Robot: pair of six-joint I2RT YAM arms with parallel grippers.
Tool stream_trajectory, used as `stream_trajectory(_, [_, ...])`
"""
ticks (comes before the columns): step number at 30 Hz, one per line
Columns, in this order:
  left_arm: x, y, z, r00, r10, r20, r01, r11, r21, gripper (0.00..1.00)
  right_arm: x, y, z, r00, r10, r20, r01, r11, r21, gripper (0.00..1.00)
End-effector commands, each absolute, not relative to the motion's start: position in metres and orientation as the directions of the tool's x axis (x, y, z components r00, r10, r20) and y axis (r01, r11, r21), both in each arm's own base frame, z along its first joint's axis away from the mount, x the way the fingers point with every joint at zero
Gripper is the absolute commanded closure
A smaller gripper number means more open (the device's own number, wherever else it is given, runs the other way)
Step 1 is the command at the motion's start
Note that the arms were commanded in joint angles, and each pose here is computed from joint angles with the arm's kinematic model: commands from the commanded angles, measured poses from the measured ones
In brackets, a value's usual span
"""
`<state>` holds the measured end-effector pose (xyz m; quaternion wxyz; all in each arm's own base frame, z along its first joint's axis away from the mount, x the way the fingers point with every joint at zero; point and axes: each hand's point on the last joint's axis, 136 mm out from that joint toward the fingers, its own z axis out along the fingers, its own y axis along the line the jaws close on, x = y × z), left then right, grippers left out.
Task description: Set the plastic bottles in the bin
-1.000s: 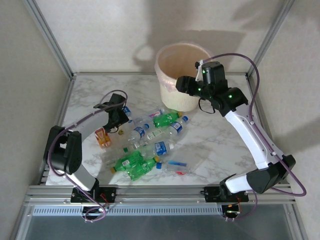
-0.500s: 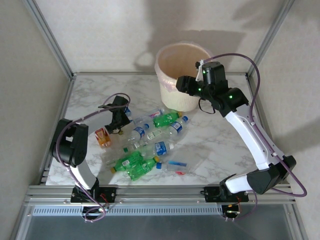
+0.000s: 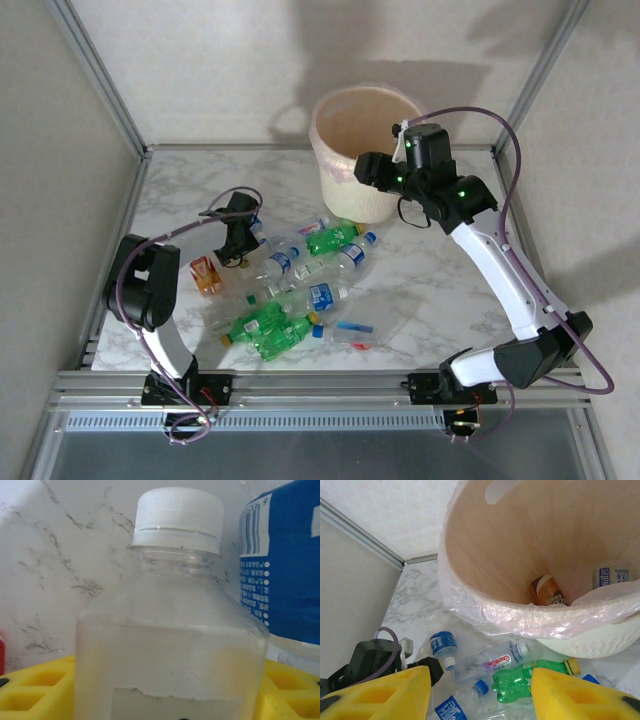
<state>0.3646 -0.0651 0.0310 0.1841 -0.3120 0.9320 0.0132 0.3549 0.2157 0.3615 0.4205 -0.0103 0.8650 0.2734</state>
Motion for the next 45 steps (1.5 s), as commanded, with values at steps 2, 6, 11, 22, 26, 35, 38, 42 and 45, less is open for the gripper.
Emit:
stream_trajectory(2, [0.366,-0.057,0.049,-0.738,-0.548,-0.394,-0.581,0.813,-0.041,0.44,0.348,0.216,0.372,-0.629,0.223,-0.745,-0.266,0.839,0.476,0.45])
stream_trajectory(6, [0.367,-0.056,0.077,-0.726,-0.538,-0.428,-0.573,0.818,-0.057,0.46,0.348,0.220,0.374,-0.630,0.222,-0.744,-0.282,0.827,0.487,0.45])
stream_trajectory(11, [0.374,-0.055,0.130,-0.682,-0.541,-0.492,-0.564,0.817,-0.117,0.48,0.345,0.233,0.383,-0.625,0.207,-0.753,-0.353,0.785,0.509,0.46])
stream_trajectory(22, [0.397,-0.082,0.263,-0.584,-0.602,-0.545,-0.456,0.798,-0.393,0.52,0.293,0.306,0.398,-0.637,-0.006,-0.771,-0.667,0.506,0.547,0.17])
stream_trajectory(26, [0.405,-0.113,0.300,-0.607,-0.622,-0.494,-0.348,0.768,-0.539,0.54,0.272,0.333,0.384,-0.646,-0.109,-0.755,-0.716,0.429,0.550,0.14])
stream_trajectory(35, [0.403,-0.167,0.341,-0.677,-0.602,-0.424,-0.182,0.695,-0.696,0.54,0.267,0.361,0.365,-0.645,-0.169,-0.745,-0.719,0.463,0.518,0.09])
stream_trajectory(38, [0.401,-0.181,0.345,-0.698,-0.593,-0.401,-0.152,0.669,-0.727,0.54,0.269,0.366,0.365,-0.643,-0.160,-0.749,-0.715,0.477,0.511,0.08])
stream_trajectory(42, [0.399,-0.191,0.351,-0.711,-0.587,-0.388,-0.121,0.645,-0.754,0.54,0.284,0.364,0.355,-0.663,-0.140,-0.735,-0.669,0.551,0.499,0.08])
stream_trajectory(45, [0.398,-0.200,0.355,-0.725,-0.579,-0.373,-0.101,0.625,-0.774,0.54,0.294,0.363,0.350,-0.683,-0.123,-0.720,-0.629,0.601,0.494,0.08])
